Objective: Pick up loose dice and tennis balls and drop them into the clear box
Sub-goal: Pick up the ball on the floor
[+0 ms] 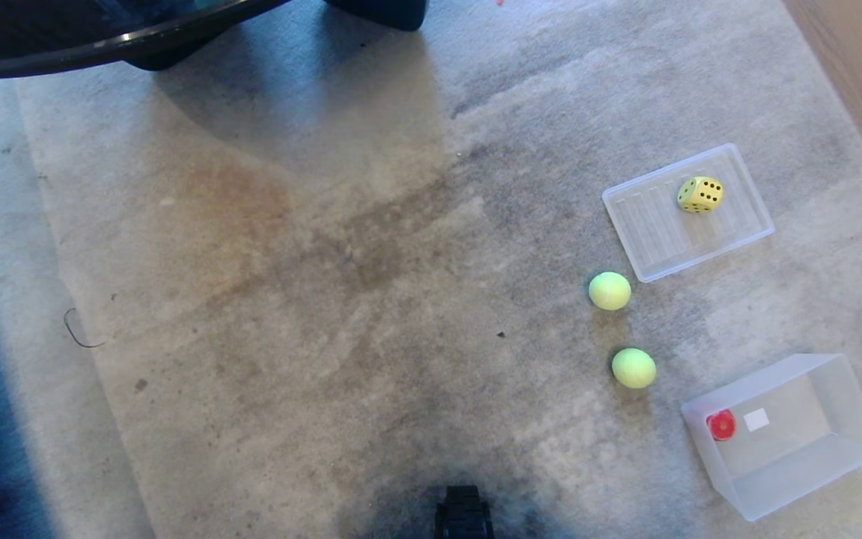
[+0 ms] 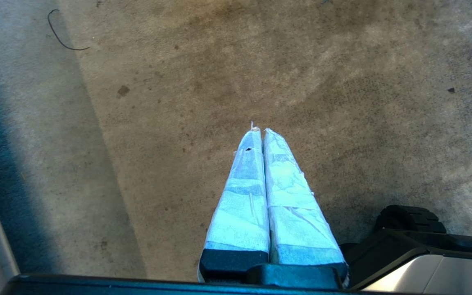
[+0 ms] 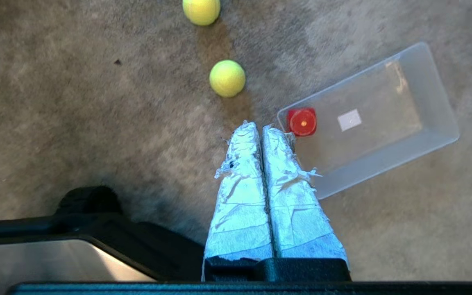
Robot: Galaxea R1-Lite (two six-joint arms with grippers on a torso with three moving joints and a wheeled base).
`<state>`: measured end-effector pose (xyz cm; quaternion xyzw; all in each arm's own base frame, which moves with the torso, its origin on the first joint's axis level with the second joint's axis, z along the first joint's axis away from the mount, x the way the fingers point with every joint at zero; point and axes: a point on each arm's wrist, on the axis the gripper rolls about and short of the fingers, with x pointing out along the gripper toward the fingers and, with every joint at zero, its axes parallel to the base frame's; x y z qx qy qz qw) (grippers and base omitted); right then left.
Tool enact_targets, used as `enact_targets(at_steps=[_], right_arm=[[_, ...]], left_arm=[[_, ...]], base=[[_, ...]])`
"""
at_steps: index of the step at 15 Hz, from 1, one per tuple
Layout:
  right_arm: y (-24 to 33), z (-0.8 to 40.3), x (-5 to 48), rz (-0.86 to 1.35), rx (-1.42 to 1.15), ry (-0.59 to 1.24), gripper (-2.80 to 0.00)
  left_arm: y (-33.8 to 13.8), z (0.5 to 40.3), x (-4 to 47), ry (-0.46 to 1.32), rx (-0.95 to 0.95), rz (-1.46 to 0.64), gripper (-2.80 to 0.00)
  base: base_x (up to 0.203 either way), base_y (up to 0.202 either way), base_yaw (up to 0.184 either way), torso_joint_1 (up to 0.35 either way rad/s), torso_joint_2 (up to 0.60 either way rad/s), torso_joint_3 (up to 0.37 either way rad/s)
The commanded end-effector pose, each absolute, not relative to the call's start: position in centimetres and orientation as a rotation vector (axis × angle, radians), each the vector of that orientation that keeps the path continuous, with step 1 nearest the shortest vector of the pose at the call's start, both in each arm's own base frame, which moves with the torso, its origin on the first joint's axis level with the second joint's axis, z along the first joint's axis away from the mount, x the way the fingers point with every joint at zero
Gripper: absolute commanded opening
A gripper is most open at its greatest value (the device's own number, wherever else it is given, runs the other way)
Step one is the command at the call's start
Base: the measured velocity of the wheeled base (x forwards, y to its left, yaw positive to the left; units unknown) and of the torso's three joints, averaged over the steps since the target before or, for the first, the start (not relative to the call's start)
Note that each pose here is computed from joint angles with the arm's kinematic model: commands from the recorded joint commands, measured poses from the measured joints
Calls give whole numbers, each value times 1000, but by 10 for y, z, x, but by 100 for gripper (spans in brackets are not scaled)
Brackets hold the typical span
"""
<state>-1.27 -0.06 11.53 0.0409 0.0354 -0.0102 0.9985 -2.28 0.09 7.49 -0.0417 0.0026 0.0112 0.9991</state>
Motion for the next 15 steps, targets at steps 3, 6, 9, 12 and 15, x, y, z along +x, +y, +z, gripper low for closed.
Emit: enact_targets(at_steps=[3, 6, 9, 12, 15], right_arm=[[2, 155, 48, 3, 108, 340, -280], [9, 158, 118, 16, 143, 486, -280], [18, 131, 189, 12, 167, 589, -280], [29, 94, 242, 34, 232, 624, -280], [39, 81, 284, 76, 313, 509, 0]], left_arm=[[1, 75, -23, 4, -84, 23, -280], [1, 75, -23, 5, -84, 23, -280], [1, 75, -23, 5, -84, 23, -280], [1, 75, -23, 5, -84, 23, -280], [1, 75, -23, 5, -84, 23, -280]], base=[[0, 0, 0, 0, 0, 0], [0, 0, 0, 0, 0, 0], [0, 0, 0, 0, 0, 0], [0, 0, 0, 0, 0, 0], [0, 0, 0, 0, 0, 0]])
